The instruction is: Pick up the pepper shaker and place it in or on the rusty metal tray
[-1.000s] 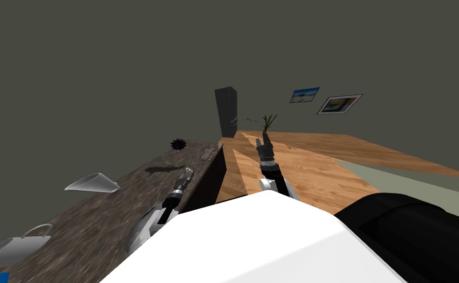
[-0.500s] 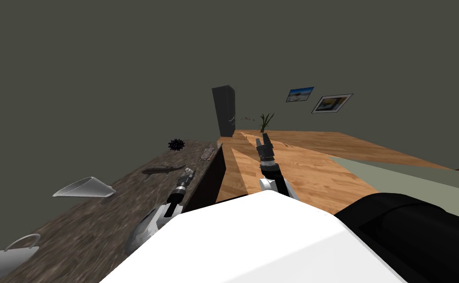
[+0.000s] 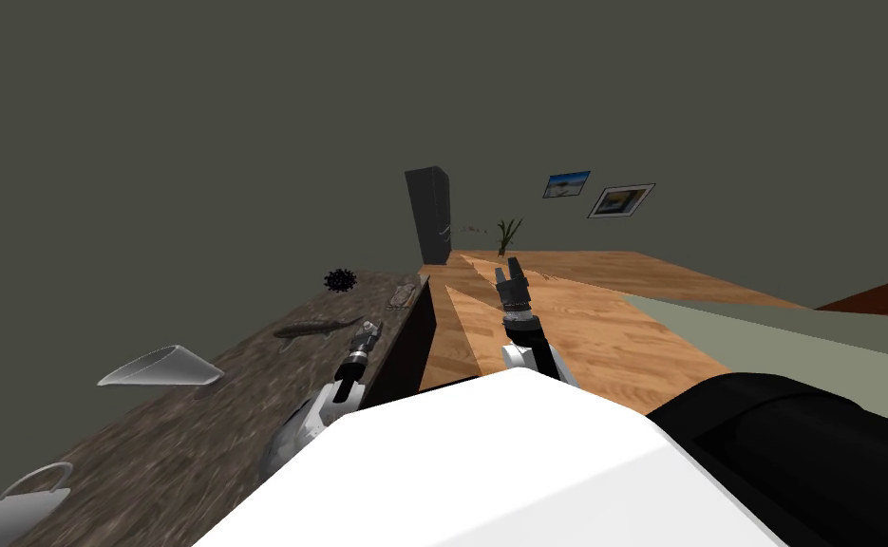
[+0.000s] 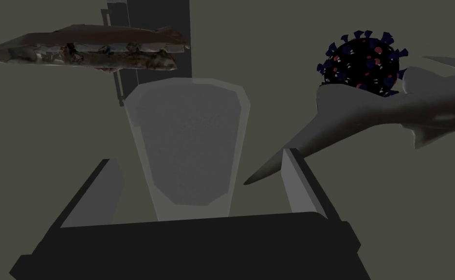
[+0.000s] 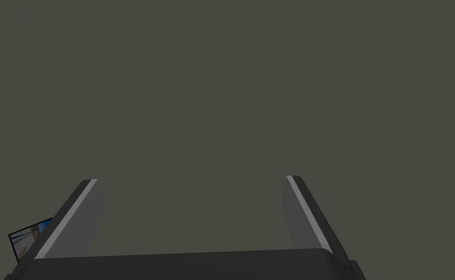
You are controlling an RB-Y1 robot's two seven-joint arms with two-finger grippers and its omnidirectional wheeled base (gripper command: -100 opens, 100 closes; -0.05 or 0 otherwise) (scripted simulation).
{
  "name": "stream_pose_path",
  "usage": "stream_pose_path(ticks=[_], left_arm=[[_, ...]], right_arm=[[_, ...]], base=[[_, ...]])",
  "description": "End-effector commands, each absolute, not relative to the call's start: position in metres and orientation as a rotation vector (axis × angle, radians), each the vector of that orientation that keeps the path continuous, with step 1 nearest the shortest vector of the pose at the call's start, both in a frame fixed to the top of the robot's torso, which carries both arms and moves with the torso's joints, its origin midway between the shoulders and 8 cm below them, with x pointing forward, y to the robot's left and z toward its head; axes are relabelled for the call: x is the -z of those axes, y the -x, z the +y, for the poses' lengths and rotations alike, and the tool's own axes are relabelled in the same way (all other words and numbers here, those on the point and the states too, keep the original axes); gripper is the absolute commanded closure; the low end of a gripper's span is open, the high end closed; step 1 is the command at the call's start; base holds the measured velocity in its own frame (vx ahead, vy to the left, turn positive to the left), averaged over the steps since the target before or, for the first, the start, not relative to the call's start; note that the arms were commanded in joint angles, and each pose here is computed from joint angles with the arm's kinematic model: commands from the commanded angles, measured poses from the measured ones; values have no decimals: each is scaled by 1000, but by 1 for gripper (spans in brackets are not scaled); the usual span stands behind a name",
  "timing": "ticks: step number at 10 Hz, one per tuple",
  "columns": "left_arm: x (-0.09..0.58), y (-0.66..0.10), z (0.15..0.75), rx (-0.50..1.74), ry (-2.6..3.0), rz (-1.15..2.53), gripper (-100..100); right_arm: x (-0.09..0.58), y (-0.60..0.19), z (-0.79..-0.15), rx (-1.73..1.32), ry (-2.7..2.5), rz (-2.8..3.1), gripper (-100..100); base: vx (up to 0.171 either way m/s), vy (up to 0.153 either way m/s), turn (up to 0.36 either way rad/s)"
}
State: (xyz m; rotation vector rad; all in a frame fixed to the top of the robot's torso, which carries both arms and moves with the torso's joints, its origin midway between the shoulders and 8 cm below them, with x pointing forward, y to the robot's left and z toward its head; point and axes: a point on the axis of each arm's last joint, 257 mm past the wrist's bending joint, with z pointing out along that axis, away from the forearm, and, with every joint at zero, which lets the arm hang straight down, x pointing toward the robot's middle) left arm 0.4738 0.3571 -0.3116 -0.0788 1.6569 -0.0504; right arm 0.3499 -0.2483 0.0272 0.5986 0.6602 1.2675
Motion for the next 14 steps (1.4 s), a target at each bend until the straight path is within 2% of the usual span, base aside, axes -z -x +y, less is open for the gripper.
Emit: stream_pose_path(ticks=[1,2,3,7,8,9,14], left_arm=[[310,-482,352,39,90,1659,-100],[311,-479,353,45,86,1657,-100],[312,-479,353,42,86,1659,100],[311,-479,353,42,85,1658,100],[311,-479,353,42,86,1658,0],[312,-467,362,57,69,1658,100],[313,-436,378,101,22,1663,100]], right_arm=[[-27,-350,-248,-1267,-599,660,0],[-27,-350,-248,-1267,-599,660,0],[-27,-350,-248,-1267,-599,660,0],[-27,-350,-248,-1267,-599,660,0],[-27,-350,-248,-1267,-599,660,0],[-27,-350,-248,-1267,-599,660,0],[-27,-350,-248,-1267,-599,660,0]], base=[[-69,57,-95],[-29,23,-23],[-5,5,4],[0,0,0],[0,0,0],[69,-60,164],[85,-109,136]])
